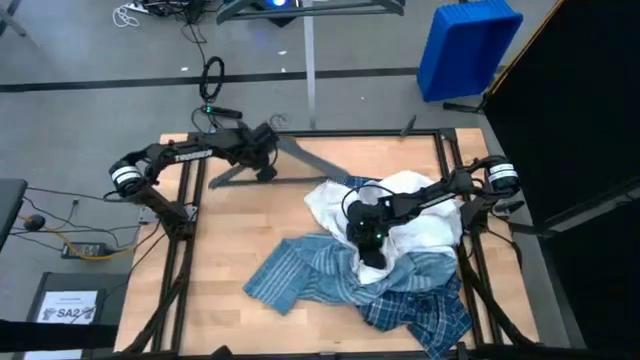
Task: Hang clothes
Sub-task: Hang the black hangers on the hanging rack
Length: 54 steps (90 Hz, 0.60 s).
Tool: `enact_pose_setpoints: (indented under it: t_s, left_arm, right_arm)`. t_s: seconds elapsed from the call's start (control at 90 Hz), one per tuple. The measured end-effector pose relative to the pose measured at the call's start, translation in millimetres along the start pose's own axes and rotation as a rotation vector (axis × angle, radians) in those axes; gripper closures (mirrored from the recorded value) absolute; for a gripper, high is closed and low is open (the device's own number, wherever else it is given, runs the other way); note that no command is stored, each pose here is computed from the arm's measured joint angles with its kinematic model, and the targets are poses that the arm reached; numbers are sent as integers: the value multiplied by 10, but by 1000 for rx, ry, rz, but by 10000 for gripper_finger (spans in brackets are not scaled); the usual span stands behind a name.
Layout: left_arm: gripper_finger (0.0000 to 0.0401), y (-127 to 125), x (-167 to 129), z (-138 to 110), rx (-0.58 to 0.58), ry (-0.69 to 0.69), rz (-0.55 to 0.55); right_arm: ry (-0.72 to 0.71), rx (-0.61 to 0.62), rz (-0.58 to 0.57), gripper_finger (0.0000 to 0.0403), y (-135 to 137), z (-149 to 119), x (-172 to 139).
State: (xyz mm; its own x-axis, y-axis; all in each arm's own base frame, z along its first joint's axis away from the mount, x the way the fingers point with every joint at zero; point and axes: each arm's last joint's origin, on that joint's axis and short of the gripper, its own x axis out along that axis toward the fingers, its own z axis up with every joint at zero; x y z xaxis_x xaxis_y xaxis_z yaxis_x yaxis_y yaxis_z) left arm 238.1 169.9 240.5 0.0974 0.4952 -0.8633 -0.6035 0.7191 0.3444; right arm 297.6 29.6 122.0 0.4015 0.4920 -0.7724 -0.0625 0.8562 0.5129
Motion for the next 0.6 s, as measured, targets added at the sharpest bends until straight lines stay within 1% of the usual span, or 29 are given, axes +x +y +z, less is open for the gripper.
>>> enact_pose_setpoints:
  t_s: [0.144, 0.289, 0.367, 0.467, 0.6]
  left_arm:
    - [349, 42, -448, 230, 51, -41, 53]
    - [349, 62, -864, 369, 92, -95, 165]
    - [349, 73, -1069, 428, 93, -141, 215]
    - [349, 29, -1270, 442, 91, -178, 262]
    - [349, -87, -1408, 402, 137, -193, 362]
  right_arm:
    - [-10, -1, -9, 371, 3, 7, -9]
    - [-15, -3, -20, 369, 3, 9, -9]
    - [-16, -4, -22, 371, 3, 9, -9]
    - [-18, 11, -17, 374, 3, 13, -10]
    - [-16, 11, -15, 374, 19, 10, -2]
